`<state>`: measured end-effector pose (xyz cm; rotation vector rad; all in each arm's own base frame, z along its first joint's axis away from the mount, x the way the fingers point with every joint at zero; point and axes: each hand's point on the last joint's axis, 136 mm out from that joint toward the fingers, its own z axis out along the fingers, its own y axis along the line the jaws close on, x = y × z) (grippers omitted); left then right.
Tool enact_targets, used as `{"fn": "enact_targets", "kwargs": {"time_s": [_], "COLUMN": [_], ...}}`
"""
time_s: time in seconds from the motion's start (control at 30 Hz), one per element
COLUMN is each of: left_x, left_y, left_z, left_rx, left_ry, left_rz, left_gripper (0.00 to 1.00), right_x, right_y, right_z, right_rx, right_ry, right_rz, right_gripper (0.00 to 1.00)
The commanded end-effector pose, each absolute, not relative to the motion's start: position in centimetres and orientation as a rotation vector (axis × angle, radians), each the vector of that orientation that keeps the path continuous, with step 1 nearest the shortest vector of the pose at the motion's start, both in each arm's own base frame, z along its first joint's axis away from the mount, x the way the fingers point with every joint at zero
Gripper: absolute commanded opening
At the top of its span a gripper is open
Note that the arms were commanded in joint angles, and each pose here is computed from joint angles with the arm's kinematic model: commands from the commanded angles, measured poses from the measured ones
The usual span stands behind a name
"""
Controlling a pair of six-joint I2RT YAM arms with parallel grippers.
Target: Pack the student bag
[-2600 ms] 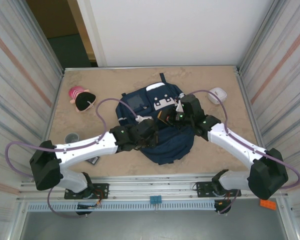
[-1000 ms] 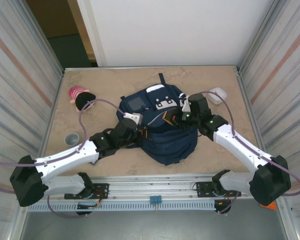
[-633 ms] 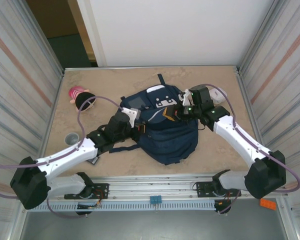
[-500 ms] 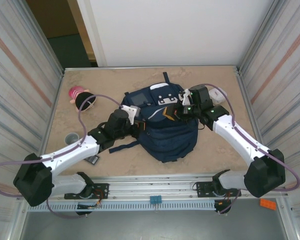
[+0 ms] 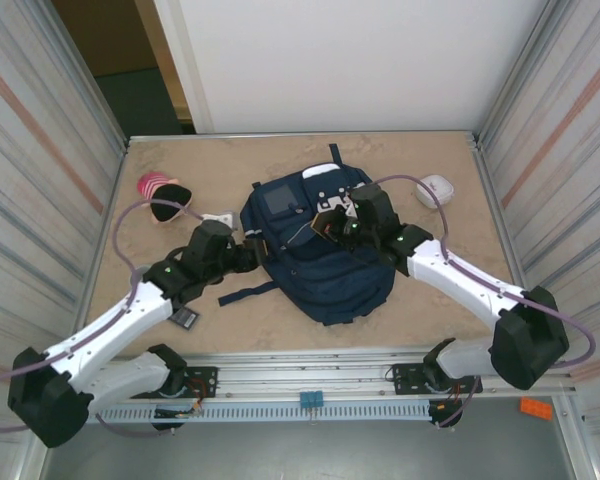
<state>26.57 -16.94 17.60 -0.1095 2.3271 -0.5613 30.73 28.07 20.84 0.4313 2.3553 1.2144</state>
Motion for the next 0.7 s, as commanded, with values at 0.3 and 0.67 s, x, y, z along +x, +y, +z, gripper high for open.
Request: {"fn": "enact_targets", "kwargs": {"time_s": [0.3, 0.67], "left_x": [21.4, 18.9], "left_y": [-7.2, -3.1], "left_z": [12.8, 8.6], "left_rx": [-0.867, -1.133], "left_ry": [2.481, 2.547], "left_rz": [-0.379, -0.282], "left_gripper": [0.85, 0.89], "right_x": [27.9, 23.4], "right_y": [26.0, 23.3], "right_z": [19.6, 21.0], "right_rx": [0.391, 0.183], "right_ry": [2.51, 2.665], "right_rz": [1.03, 0.909], "right_gripper": [0.58, 0.69]}}
